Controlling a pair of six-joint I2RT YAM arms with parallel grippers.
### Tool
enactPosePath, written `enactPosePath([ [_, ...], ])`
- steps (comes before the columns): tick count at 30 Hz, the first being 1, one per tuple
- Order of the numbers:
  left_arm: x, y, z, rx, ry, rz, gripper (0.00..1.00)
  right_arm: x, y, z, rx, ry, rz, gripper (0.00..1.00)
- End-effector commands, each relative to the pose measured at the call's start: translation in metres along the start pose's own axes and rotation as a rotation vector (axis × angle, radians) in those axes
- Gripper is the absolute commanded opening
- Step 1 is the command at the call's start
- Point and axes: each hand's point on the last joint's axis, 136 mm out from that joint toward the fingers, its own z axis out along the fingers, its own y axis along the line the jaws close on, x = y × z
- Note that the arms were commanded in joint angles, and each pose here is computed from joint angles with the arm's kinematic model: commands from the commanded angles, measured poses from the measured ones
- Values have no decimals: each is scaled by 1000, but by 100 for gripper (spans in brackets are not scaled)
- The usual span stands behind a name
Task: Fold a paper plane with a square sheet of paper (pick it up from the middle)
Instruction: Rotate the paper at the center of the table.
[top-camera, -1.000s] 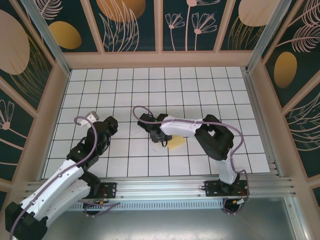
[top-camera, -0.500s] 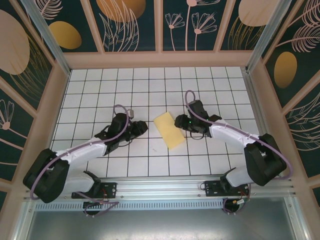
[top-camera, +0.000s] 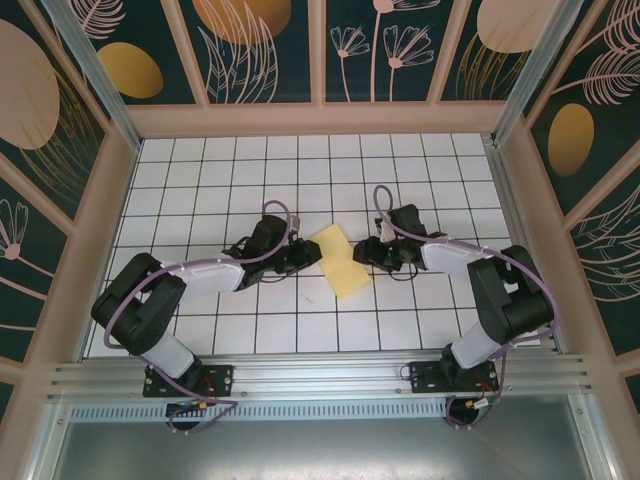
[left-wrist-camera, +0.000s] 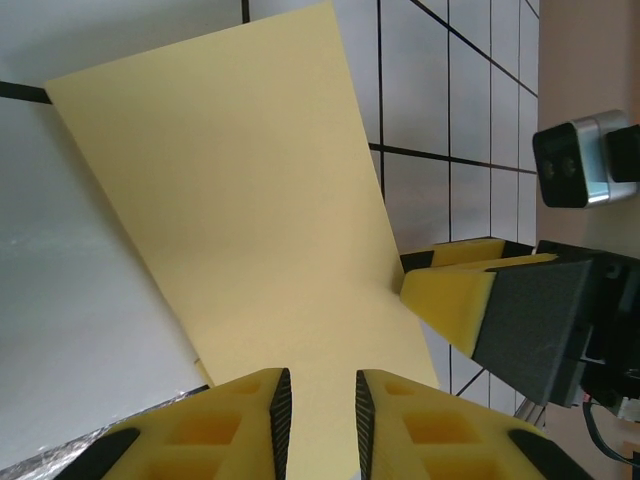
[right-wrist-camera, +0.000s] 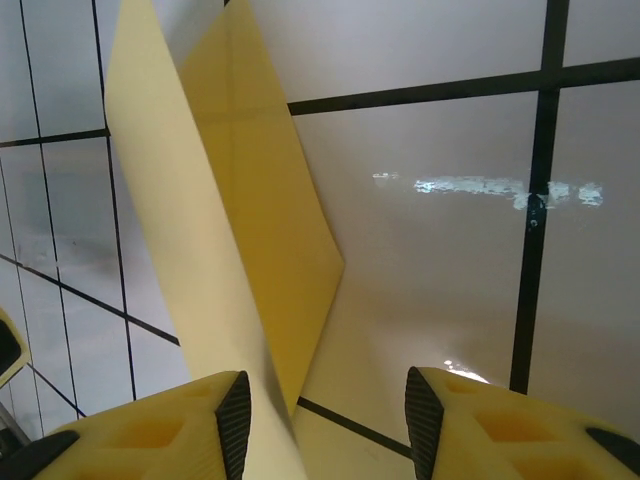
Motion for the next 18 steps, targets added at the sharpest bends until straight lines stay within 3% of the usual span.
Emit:
enactPosePath([
  [1,-4,-13,7,36,8,25,26,-13,20,-2,-103,-10,-82,48],
  [14,0,-10,1,-11,31,78,26,-15,26,21,-177,92,-127,35],
  [18,0,-10,-8,-15,14,108,26,-11,22,28,-181,127,-106,20],
])
